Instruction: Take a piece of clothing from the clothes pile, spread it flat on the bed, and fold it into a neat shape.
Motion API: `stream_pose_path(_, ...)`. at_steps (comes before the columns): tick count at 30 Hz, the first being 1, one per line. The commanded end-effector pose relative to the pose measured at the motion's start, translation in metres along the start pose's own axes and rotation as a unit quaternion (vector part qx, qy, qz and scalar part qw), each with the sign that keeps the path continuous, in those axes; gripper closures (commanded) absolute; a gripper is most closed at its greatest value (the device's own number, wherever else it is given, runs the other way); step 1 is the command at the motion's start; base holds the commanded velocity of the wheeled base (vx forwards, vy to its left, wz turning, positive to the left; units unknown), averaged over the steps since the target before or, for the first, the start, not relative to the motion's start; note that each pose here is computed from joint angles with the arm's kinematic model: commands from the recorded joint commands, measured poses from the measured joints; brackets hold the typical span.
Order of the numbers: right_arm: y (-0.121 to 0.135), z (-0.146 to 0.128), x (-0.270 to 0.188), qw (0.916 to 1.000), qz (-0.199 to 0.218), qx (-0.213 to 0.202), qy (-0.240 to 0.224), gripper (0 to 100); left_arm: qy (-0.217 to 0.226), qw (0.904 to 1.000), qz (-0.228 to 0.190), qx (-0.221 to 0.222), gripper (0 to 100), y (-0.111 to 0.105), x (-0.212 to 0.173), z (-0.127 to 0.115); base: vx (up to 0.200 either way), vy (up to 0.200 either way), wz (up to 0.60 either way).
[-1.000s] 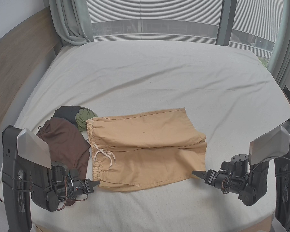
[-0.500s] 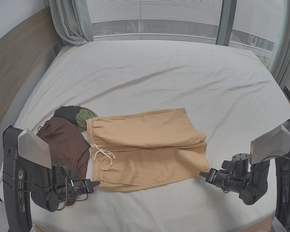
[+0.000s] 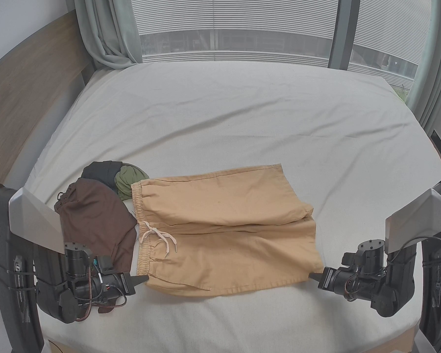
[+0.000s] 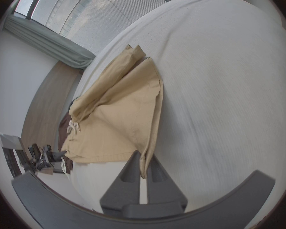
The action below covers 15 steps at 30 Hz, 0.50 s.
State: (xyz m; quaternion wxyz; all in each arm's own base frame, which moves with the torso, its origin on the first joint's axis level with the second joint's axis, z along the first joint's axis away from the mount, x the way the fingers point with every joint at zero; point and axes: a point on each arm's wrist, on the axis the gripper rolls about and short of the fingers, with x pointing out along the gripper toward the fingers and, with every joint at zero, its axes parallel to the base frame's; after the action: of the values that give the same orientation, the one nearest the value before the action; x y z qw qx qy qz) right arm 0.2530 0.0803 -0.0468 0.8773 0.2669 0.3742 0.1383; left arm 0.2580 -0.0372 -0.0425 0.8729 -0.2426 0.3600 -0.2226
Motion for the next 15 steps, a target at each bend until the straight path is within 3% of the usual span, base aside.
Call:
stream_pose_path(1,-0.004,-0.015,-0.017,0.999,-0.021,-0.013,0.037,100,-0.015,0.9999,-0.006,0.005,100,-0.013,-0.025,0.006,0.0,0.0,0.0)
stream_pose_path(15,-0.009,-0.028,-0.031,0.9963,-0.041,-0.022,0.072,100,0.019,0.9998,0.012,0.001,100,-0.008,-0.037,-0.011,0.0,0.0,0.0)
